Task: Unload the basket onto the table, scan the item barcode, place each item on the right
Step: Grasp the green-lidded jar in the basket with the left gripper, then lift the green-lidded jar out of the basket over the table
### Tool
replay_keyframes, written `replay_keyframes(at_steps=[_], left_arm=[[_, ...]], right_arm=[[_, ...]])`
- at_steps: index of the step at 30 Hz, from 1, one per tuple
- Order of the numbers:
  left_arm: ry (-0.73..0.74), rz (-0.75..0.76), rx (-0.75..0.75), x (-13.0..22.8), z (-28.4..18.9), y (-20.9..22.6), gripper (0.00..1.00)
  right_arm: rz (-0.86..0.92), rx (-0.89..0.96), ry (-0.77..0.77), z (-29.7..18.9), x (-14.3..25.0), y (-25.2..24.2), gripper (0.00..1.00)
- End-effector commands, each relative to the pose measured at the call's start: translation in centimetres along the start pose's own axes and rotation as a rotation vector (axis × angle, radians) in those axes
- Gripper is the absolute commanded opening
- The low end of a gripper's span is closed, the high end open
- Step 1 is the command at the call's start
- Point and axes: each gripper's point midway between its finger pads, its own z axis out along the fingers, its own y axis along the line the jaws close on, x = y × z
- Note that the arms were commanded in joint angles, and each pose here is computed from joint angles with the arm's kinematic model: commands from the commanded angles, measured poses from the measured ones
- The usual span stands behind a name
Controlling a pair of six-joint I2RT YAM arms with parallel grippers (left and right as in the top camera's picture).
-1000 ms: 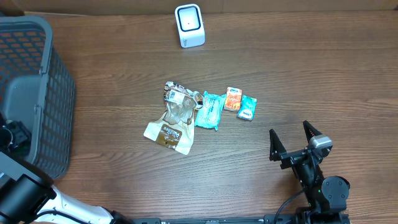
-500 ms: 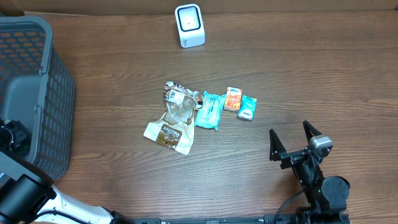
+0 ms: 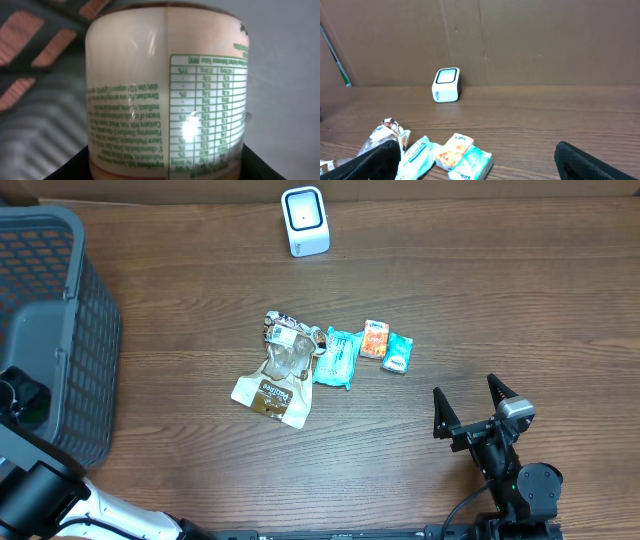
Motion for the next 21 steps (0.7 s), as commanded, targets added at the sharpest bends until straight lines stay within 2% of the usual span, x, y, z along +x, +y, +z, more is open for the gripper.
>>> replay_keyframes(at_steps=[1,6,9,16,21], left_arm=[[-0.081,-0.094,0.085,-3.3,-3.3,-1.3,0.41],[-0.118,-0.136,0.183,-5.7,-8.5,-3.0,0.37],[-0.153,-0.157,0.310,-7.1,-12.1,-5.0,0.36],[-0.183,-0.080,0.868,-7.8,-22.9,-13.1,0.33],[-0.176,0.048,1.291,-6.3,-31.9,-17.0,0.23]], right_arm=[[0.003,-0.010,-0.001,0.0,0.3,0.2,1.00],[0.003,-0.010,-0.001,0.0,0.2,0.2,1.00],[0.003,-0.010,-0.001,0.0,0.2,0.2,1.00],[0.003,-0.010,-0.001,0.0,0.3,0.2,1.00],[0.003,-0.010,-0.001,0.0,0.2,0.2,1.00]])
